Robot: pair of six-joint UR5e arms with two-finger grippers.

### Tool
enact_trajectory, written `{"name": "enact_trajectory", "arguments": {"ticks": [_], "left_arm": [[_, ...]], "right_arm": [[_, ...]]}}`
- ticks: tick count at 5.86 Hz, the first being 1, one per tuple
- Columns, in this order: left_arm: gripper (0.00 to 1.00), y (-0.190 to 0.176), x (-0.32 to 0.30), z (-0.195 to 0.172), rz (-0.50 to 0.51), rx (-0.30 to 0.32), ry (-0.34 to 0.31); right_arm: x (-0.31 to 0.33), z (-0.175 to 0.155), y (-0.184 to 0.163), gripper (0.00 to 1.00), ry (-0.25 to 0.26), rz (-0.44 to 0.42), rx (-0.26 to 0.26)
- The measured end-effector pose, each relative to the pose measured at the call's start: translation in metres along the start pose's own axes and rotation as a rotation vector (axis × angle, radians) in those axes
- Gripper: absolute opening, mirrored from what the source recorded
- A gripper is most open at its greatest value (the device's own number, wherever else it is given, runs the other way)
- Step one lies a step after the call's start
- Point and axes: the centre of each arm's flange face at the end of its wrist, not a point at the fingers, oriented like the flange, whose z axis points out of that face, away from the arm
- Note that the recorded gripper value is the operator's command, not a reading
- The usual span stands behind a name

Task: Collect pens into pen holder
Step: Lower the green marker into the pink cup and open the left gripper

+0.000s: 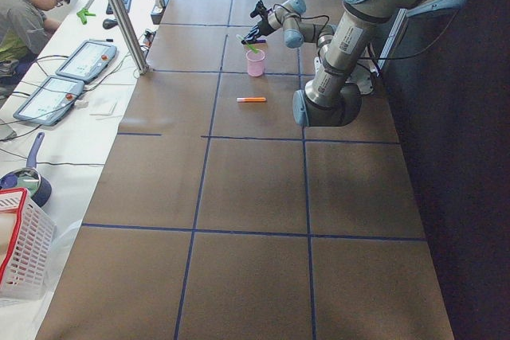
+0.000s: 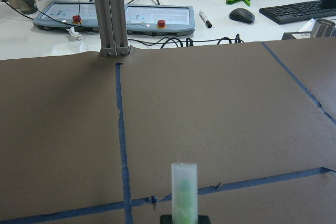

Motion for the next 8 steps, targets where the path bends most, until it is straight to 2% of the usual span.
{"name": "enact_trajectory", "arguments": {"ticks": [1,2,3,5,6,8], "left_arm": [[0.65,0.009,0.001,0.002,0.010,-0.011,-0.003],[0.85,0.013,0.002,0.004,0.015,-0.016,-0.005],[0.96,0.013,0.002,0.003,0.018,-0.019,-0.001],[1.00,0.005,-0.001,0.001,0.017,-0.044,0.017],[1.00,-0.006,-0.010,-0.001,0.019,-0.104,0.025],[0.99,-0.033,-0.047,-0.015,0.037,-0.290,-0.002]], "right_arm": [[0.000,0.000,0.000,1.00,0.000,0.000,-0.001],[0.000,0.000,0.000,1.00,0.000,-0.001,-0.001],[0.000,0.000,0.000,1.00,0.000,-0.001,-0.001],[0.000,0.000,0.000,1.00,0.000,0.001,-0.001],[0.000,0.000,0.000,1.00,-0.001,0.001,0.000],[-0.002,0.000,-0.001,1.00,-0.010,0.001,-0.001]]}}
